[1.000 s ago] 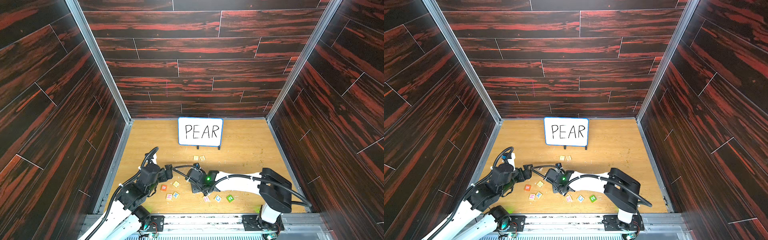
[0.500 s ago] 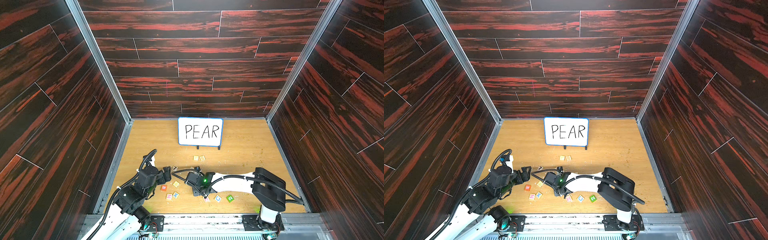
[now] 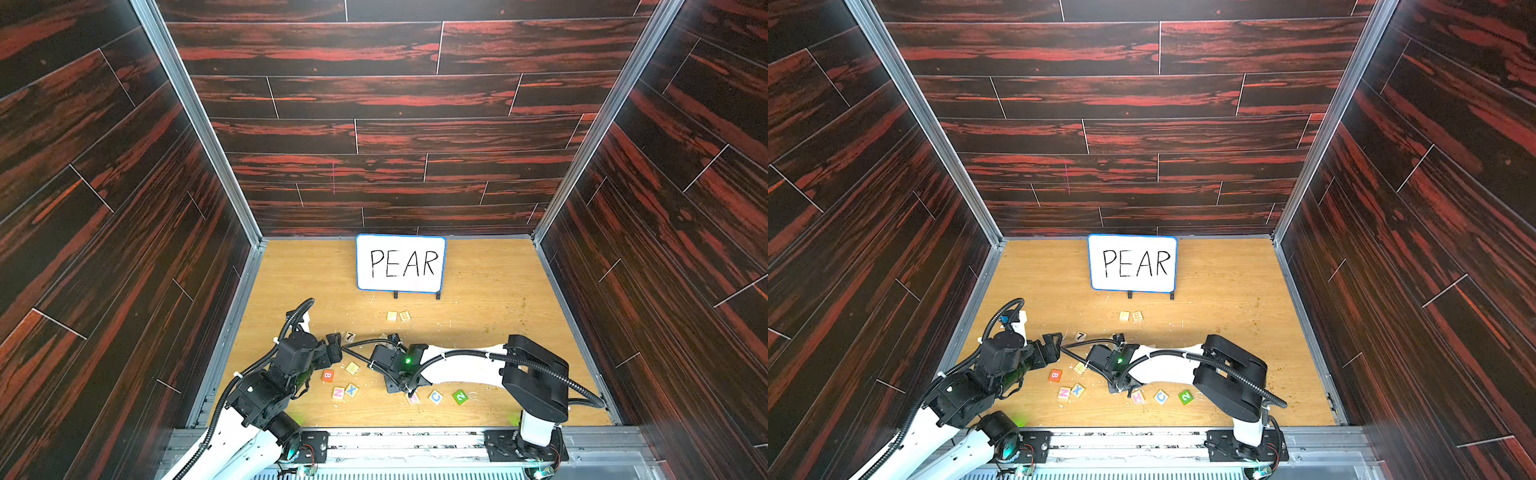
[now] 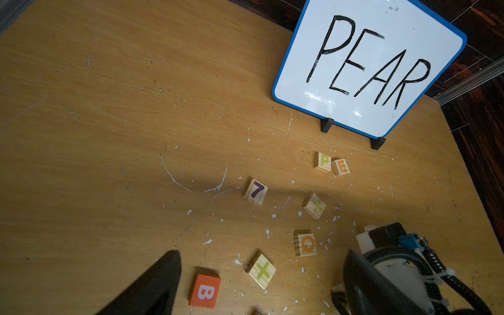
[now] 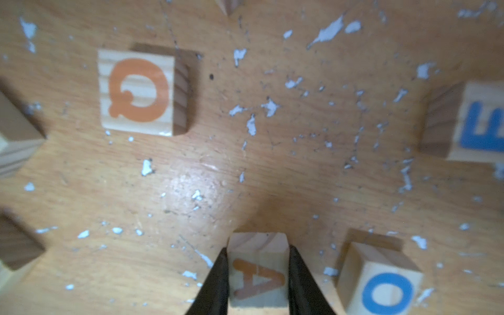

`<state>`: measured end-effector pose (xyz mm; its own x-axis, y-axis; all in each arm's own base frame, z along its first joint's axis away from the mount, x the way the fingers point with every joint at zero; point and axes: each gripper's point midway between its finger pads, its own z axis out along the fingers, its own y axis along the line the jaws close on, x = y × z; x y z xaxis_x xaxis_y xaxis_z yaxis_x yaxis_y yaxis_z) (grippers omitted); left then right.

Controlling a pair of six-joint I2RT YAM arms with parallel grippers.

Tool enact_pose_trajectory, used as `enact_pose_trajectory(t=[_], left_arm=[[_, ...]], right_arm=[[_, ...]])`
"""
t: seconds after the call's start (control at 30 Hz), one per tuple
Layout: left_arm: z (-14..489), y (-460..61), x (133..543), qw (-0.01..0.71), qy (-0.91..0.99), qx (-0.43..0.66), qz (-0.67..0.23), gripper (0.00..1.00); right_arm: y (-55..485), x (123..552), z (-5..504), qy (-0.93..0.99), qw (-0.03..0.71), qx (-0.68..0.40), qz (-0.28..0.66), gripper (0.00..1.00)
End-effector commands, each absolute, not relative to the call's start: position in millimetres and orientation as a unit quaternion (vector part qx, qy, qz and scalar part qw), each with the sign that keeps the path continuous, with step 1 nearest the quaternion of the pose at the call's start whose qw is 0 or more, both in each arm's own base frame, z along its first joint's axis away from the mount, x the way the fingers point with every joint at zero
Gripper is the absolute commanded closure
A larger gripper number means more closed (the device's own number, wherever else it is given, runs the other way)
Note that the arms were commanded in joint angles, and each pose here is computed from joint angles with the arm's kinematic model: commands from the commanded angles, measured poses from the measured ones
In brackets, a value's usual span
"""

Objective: Spell the uppercase word “pear” with letter blocks
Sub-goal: Pick up the letter block from the center of the board, then place the letter block at the center of the board.

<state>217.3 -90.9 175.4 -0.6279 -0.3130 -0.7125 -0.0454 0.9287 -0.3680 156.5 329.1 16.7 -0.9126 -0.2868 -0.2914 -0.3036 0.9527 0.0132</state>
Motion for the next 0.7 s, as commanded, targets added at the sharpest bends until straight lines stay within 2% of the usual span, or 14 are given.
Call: enact_pose_trajectory(t=[0.0, 0.23, 0.43, 0.67], left_arm=[[177, -88, 220, 0.423, 0.887, -0.105, -0.149, 0.04], [180, -92, 227, 0.424, 0.888, -0.101, -0.145, 0.04], [187, -96, 237, 0.437, 0.882, -0.100, -0.143, 0.03], [185, -100, 246, 0.434, 0.885, -0.098, -0.135, 0.03]], right_arm=[[327, 171, 41, 0.969, 0.186, -0.165, 0.003, 0.68], [296, 226, 73, 0.954, 0.246, -0.167, -0.048, 0.69], [276, 289, 91, 0.941, 0.291, -0.170, -0.015, 0.70], [261, 336, 74, 0.926, 0.292, -0.238, -0.034, 0.71]])
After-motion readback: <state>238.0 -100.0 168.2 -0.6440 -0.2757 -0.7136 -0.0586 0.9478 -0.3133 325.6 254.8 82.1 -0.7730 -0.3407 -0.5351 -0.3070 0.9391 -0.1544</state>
